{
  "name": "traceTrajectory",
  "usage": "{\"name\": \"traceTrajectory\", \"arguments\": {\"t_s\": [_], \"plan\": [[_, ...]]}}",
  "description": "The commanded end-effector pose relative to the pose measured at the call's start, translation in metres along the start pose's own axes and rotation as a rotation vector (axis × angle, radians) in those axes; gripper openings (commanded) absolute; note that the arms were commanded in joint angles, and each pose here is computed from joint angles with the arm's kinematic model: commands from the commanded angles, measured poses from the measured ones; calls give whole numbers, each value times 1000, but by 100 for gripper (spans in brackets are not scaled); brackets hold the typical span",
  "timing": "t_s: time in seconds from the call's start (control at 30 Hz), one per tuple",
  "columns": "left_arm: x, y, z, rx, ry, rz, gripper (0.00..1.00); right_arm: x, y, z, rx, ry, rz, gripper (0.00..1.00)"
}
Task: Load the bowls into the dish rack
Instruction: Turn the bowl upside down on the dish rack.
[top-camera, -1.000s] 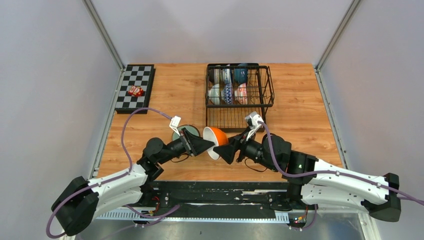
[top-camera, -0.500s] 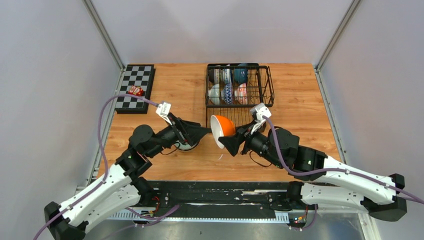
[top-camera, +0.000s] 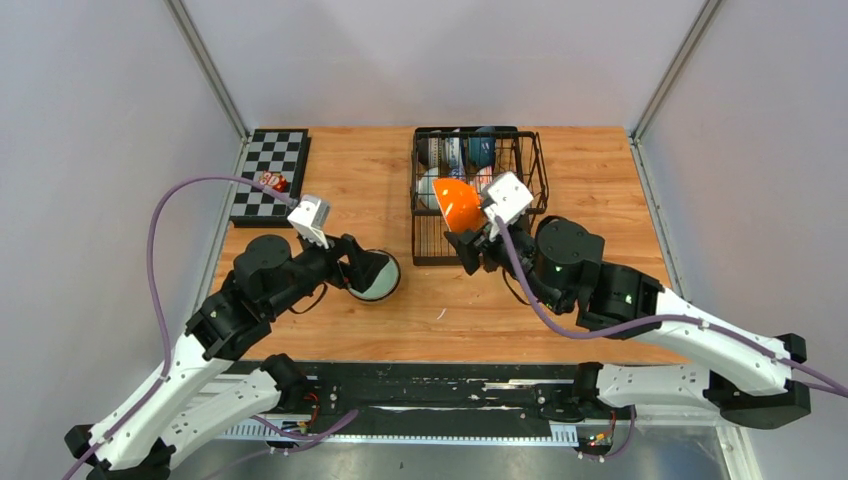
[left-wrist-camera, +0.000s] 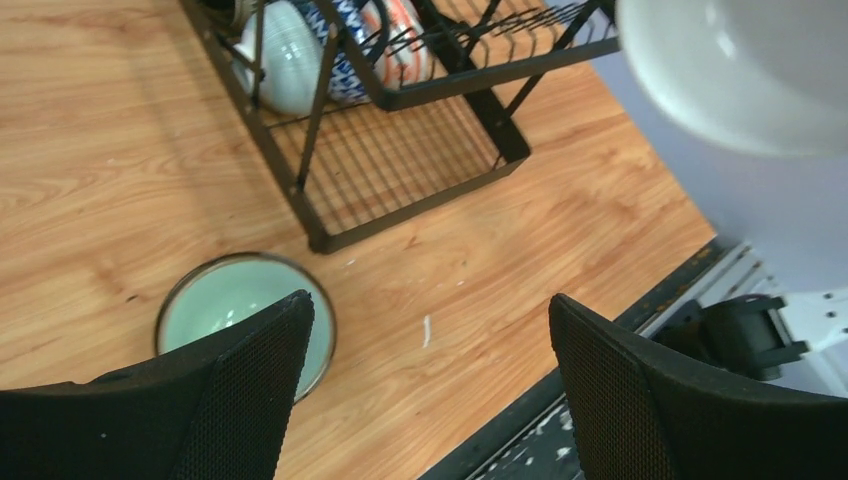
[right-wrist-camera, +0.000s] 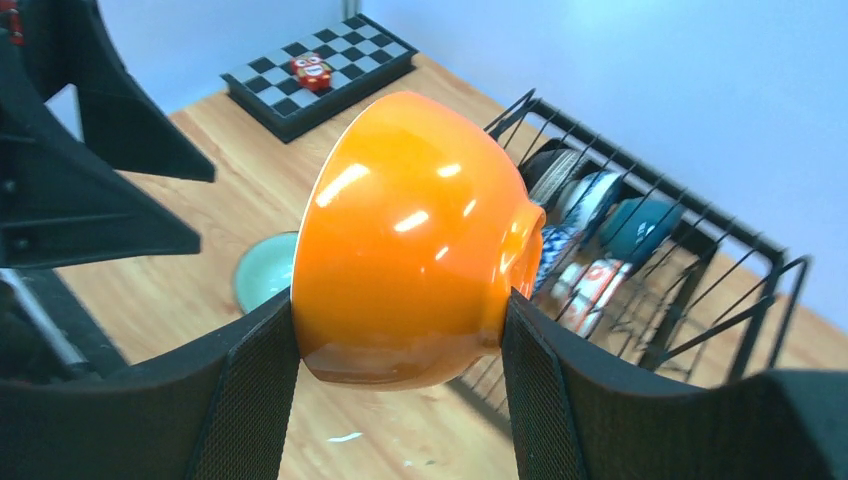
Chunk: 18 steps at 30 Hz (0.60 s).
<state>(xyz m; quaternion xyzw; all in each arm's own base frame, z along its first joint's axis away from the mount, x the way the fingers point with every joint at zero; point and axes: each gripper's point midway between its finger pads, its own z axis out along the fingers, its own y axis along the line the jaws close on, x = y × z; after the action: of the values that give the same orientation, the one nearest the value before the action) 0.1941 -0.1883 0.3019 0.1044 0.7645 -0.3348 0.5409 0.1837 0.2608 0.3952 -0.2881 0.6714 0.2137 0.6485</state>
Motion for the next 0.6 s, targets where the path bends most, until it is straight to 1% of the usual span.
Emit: {"name": "traceTrajectory", "arguments": {"t_s": [0.0,0.2,0.3,0.4,0.47,0.57], "plan": [[10,23,-19,-95,65,118,89,-18,-20,9,58,23,-277,3],[16,31,-30,-113,74,162,89,-24,-35,27,86,88,-484,3],[23,34,-32,-116,91,177,89,-19,-37,35,56,128,-587,3],[31,37,-32,-113,108,183,89,-16,-52,42,77,167,-657,3],[37,38,-31,-106,116,183,89,-10,-57,47,55,201,-683,3],[44,40,-29,-102,118,182,89,2,-53,51,-26,238,-772,2]]}}
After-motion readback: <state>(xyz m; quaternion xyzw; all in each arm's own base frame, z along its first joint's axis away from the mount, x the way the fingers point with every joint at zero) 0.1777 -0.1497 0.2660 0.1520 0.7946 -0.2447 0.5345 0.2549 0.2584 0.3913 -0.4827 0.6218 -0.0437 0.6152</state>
